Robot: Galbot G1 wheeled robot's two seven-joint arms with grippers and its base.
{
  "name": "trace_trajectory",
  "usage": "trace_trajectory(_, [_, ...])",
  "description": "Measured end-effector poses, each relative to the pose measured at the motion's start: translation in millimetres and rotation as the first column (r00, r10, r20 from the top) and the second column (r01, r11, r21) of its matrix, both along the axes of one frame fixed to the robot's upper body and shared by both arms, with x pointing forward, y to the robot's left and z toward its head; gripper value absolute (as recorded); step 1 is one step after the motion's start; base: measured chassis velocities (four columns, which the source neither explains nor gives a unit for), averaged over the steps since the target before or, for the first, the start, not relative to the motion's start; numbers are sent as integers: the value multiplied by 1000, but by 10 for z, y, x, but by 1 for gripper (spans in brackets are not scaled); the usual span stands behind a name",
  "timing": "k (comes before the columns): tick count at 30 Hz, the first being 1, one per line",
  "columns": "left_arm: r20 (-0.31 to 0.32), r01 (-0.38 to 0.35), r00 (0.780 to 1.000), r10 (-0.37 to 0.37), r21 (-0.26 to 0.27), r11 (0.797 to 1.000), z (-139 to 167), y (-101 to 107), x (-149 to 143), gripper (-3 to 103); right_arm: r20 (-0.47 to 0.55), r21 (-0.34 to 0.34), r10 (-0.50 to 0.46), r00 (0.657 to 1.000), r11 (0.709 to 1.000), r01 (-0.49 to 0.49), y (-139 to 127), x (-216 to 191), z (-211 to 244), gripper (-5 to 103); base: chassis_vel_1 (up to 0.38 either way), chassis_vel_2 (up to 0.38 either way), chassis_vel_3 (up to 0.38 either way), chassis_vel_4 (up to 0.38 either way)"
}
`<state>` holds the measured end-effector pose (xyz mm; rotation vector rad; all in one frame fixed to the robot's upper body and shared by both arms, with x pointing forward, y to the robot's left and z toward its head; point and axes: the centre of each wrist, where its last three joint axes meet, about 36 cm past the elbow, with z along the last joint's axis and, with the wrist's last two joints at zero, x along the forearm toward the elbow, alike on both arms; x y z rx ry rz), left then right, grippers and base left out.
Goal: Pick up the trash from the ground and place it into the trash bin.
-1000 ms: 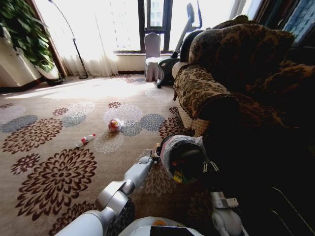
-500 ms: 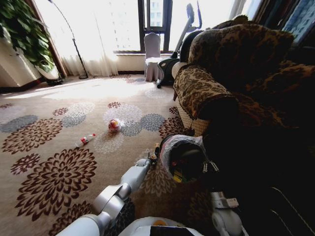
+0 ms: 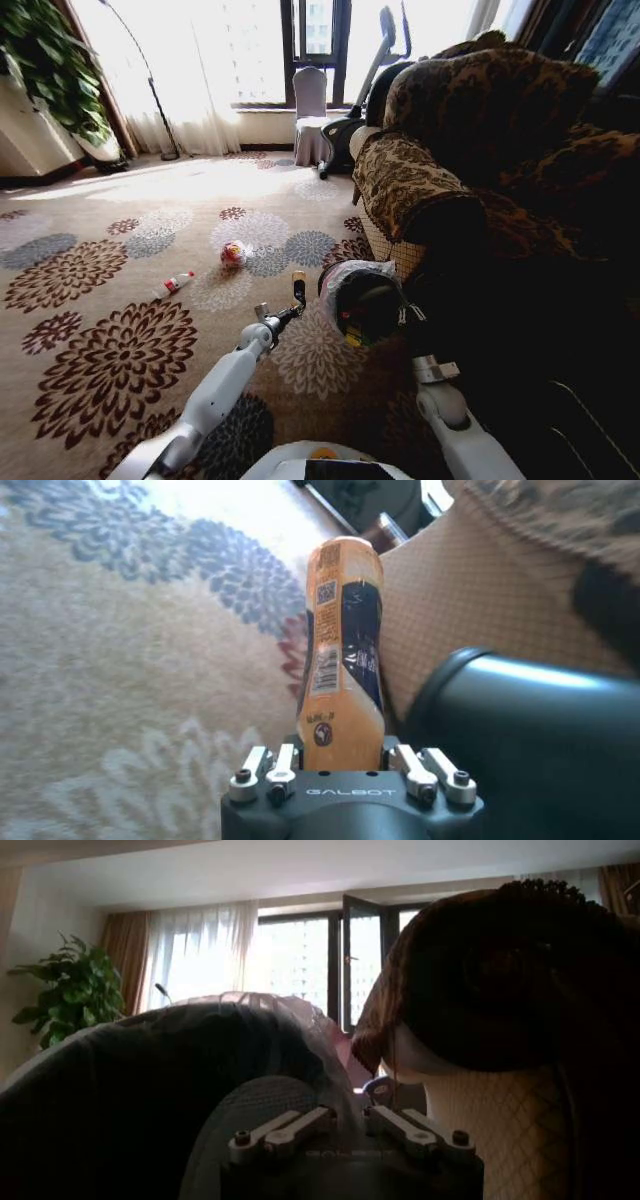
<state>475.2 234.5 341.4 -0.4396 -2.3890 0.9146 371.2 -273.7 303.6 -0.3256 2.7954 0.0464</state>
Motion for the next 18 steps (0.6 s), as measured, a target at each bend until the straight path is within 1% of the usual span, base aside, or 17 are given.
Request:
trace_trajectory(1, [30, 27, 999, -26, -16, 1000, 125, 7, -98, 41, -4, -6, -11, 1000, 1000, 11, -35, 1, -47, 0, 0, 0, 0, 0])
trace_trajectory(2, [73, 50, 996, -46, -53, 997, 322, 35, -289, 41, -10, -12, -20, 1000, 1000, 20, -59, 44, -101, 0, 0, 0, 0, 0])
trace_trajectory(3, [105, 52, 994, -42, -95, 994, 491, 76, -468, 41, -8, -14, -19, 1000, 1000, 19, -47, 112, -115, 0, 0, 0, 0, 0])
trace_trajectory(4, [105, 52, 994, -42, -95, 994, 491, 76, -468, 41, -8, -14, -19, 1000, 1000, 19, -47, 112, -115, 0, 0, 0, 0, 0])
trace_trajectory(6, [145, 56, 989, -27, -204, 977, 827, 108, -915, 41, -7, -19, -10, 1000, 1000, 10, 3, 322, -165, 0, 0, 0, 0, 0])
trace_trajectory(7, [145, 56, 989, -27, -204, 977, 827, 108, -915, 41, -7, -19, -10, 1000, 1000, 10, 3, 322, -165, 0, 0, 0, 0, 0])
trace_trajectory(8, [152, 62, 988, -25, -242, 968, 932, 97, -1042, 41, -7, -20, -2, 1000, 1000, 2, 34, 382, -177, 0, 0, 0, 0, 0])
trace_trajectory(9, [157, 77, 987, -28, -321, 944, 1145, 58, -1270, 41, -5, -22, 14, 1000, 1000, -14, 101, 501, -188, 0, 0, 0, 0, 0])
trace_trajectory(10, [154, 93, 987, -38, -367, 926, 1264, 19, -1382, 41, -1, -22, 23, 1000, 999, -23, 141, 566, -186, 0, 0, 0, 0, 0])
trace_trajectory(11, [154, 93, 987, -38, -367, 926, 1264, 19, -1382, 41, -1, -22, 23, 1000, 999, -23, 141, 566, -186, 0, 0, 0, 0, 0])
trace_trajectory(12, [145, 124, 987, -67, -436, 891, 1455, -54, -1566, 41, 4, -21, 37, 999, 999, -37, 210, 672, -182, 0, 0, 0, 0, 0])
trace_trajectory(13, [129, 146, 987, -95, -487, 861, 1583, -118, -1700, 41, 9, -19, 47, 999, 999, -47, 273, 755, -174, 0, 0, 0, 0, 0])
trace_trajectory(14, [129, 146, 987, -95, -487, 861, 1583, -118, -1700, 41, 9, -19, 47, 999, 999, -47, 273, 755, -174, 0, 0, 0, 0, 0])
trace_trajectory(15, [99, 163, 987, -129, -536, 828, 1691, -197, -1827, 41, 13, -17, 58, 998, 998, -58, 343, 831, -169, 0, 0, 0, 0, 0])
trace_trajectory(17, [44, 157, 986, -162, -590, 792, 1729, -297, -1915, 41, 24, -8, 75, 997, 997, -75, 457, 918, -150, 0, 0, 0, 0, 0])
trace_trajectory(18, [44, 157, 986, -162, -590, 792, 1729, -297, -1915, 41, 24, -8, 75, 997, 997, -75, 457, 918, -150, 0, 0, 0, 0, 0])
